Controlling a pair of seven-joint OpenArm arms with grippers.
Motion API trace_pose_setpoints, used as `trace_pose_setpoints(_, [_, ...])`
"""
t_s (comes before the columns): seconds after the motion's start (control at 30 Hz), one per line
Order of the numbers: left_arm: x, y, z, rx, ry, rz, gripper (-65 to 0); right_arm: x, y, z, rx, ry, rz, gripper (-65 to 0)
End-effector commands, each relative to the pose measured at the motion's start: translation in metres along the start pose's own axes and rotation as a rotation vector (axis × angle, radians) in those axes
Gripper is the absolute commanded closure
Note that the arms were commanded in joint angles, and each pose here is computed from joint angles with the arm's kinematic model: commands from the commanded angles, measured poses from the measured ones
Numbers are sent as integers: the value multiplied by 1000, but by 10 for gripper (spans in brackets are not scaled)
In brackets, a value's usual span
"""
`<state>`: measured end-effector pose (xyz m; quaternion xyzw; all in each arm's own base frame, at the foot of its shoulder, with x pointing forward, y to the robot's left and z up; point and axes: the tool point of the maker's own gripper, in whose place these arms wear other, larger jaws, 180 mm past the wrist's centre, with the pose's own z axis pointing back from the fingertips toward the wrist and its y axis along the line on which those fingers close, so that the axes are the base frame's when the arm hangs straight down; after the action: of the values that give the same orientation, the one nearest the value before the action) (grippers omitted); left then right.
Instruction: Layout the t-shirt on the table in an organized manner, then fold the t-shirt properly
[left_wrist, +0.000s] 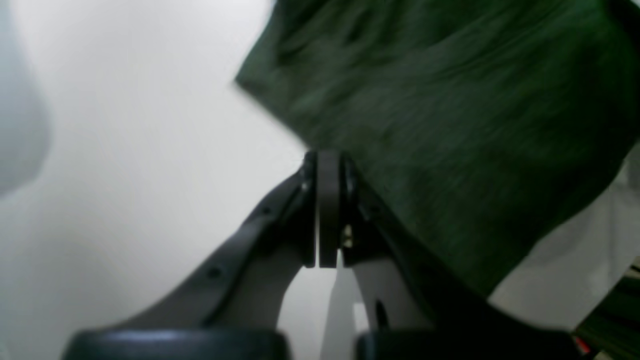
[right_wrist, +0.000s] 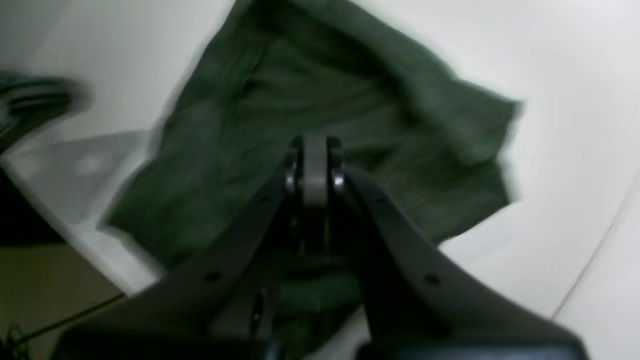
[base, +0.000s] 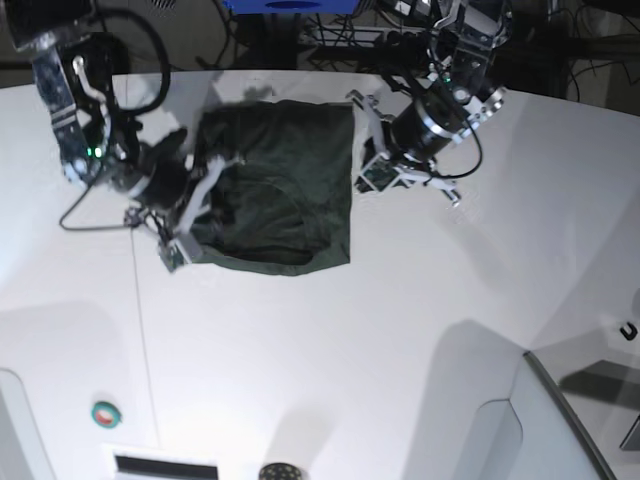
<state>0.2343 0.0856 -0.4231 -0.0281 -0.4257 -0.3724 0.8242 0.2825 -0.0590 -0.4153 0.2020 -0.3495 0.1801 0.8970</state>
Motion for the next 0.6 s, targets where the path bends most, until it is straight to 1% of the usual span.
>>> trace_pose_setpoints(0.0, [5, 9, 5, 29, -28, 7, 0, 2, -9, -1, -15, 5, 0, -2])
trace_pose_setpoints(0.17, [-36, 25, 28, 92, 64, 55, 0, -17, -37, -17, -59, 81, -45, -2])
trace_pose_setpoints(0.23, [-48, 28, 39, 111, 91, 65, 0, -13, -41, -18, -64, 66, -46, -2])
trace_pose_setpoints(0.3, [-58, 27, 52, 122, 116, 74, 0, 2, -36, -15, -55, 15, -25, -2])
trace_pose_setpoints(0.37, [-63, 30, 66, 147, 131, 78, 0, 21, -21, -2, -32, -54, 5, 0])
trace_pose_setpoints(0.43, [-68, 33, 79, 171, 147, 84, 0, 42, -12, 25, -41, -147, 22, 0])
trace_pose_setpoints(0.5, [-72, 29, 88, 171, 162, 86, 0, 55, -7, 49, -55, -216, 30, 0])
trace_pose_setpoints(0.57, [-79, 27, 93, 169, 181, 90, 0, 56, -13, 68, -90, -244, 22, 0])
